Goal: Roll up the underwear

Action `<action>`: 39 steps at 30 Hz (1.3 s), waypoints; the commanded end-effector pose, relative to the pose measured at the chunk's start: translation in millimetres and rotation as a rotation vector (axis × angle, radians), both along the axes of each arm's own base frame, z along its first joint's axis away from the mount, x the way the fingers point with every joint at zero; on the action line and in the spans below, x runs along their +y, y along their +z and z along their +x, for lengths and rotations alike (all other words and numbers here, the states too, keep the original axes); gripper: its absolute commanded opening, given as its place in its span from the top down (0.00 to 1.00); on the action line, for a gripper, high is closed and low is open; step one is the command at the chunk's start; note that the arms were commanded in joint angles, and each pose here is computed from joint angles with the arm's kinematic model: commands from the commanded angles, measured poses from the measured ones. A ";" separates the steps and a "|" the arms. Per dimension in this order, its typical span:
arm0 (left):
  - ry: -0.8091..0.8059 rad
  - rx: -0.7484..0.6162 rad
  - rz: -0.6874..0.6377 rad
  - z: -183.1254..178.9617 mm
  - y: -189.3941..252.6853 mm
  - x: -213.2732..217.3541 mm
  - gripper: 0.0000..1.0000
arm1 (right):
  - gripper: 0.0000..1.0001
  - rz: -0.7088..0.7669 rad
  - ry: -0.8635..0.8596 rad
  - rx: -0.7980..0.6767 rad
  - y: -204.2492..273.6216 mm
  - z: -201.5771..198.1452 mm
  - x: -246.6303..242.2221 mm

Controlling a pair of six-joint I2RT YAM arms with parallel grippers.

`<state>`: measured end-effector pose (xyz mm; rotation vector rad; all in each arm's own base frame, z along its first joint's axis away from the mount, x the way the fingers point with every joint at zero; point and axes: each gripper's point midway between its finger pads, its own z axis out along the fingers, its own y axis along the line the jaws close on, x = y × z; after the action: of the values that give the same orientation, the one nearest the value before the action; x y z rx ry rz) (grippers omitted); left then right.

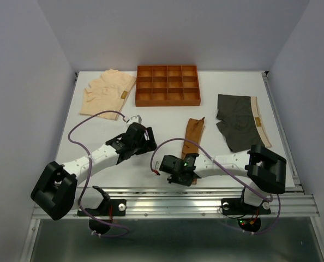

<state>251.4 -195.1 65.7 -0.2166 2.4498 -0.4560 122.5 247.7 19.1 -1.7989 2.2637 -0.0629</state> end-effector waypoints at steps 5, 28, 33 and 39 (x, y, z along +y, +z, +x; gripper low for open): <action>-0.003 -0.052 -0.025 -2.7 22.4 5.4 0.01 | 0.87 0.236 0.040 0.032 13.7 1.4 51.0; -0.021 0.084 -0.185 -53.2 5.0 2.3 0.01 | 0.99 0.719 -0.235 0.656 54.7 19.5 100.2; -0.011 0.127 -0.210 -63.1 -6.1 2.2 0.01 | 0.99 0.733 -0.351 0.772 35.7 34.5 92.9; -0.079 0.088 -0.302 -65.1 3.5 -12.4 0.01 | 0.99 0.756 -0.439 0.840 30.3 50.6 91.3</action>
<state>184.9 -191.8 53.8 -0.3237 2.5389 -0.7291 157.4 323.9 31.0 -1.0428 2.6307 1.3501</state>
